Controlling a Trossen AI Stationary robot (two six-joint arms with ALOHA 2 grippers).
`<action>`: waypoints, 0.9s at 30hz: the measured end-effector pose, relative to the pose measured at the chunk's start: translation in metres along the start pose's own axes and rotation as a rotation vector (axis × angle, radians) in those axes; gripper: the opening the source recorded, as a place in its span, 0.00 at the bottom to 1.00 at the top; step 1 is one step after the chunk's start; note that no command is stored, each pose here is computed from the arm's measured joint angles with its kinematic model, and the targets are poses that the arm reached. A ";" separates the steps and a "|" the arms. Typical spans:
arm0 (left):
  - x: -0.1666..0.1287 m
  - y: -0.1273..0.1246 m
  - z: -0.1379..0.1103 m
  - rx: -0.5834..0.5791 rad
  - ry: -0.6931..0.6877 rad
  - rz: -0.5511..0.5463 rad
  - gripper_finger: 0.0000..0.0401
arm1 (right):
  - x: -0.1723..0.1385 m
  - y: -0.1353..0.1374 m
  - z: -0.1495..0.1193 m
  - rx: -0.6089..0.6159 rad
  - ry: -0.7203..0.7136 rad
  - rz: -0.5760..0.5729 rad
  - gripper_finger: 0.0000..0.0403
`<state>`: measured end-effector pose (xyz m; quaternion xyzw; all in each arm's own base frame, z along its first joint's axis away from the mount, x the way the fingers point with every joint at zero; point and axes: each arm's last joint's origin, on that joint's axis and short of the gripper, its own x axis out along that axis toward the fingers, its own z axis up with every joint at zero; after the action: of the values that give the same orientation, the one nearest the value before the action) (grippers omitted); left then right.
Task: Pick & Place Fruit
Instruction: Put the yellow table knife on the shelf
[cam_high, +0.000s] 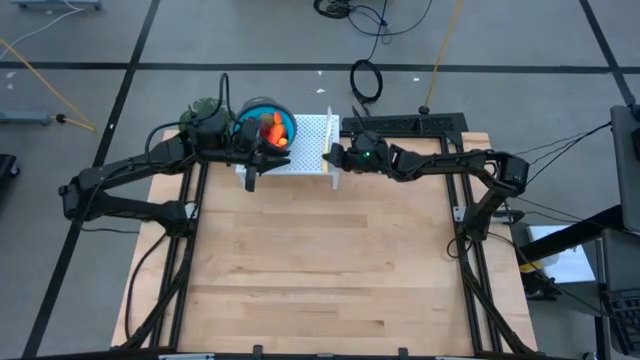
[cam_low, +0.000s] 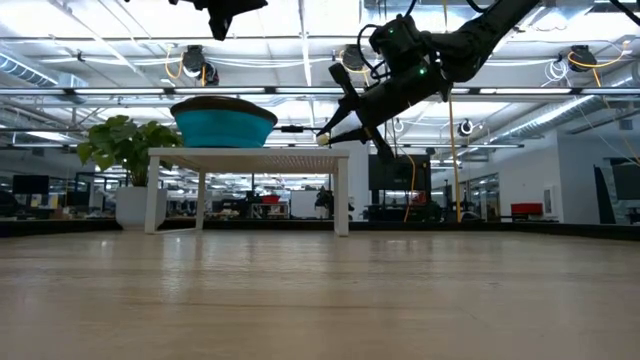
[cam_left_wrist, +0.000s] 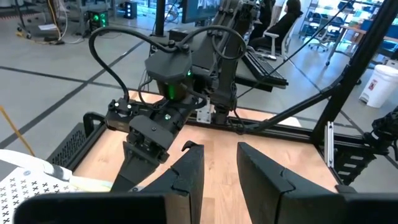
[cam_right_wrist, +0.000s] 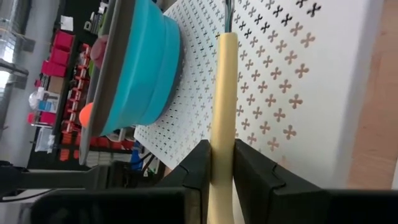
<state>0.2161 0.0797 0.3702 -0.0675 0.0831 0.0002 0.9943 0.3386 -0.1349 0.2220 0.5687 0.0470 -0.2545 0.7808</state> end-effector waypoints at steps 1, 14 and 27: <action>0.000 0.000 0.000 0.000 -0.001 0.000 0.23 | 0.000 0.000 0.000 0.007 0.001 0.001 0.12; 0.000 0.000 0.000 0.009 -0.003 -0.001 0.23 | 0.000 0.001 -0.003 0.002 0.011 -0.002 0.12; 0.000 0.000 0.000 0.009 -0.001 -0.010 0.23 | 0.000 0.000 -0.003 0.002 0.010 -0.013 0.27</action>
<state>0.2163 0.0795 0.3704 -0.0635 0.0820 -0.0053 0.9946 0.3391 -0.1318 0.2206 0.5704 0.0546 -0.2568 0.7782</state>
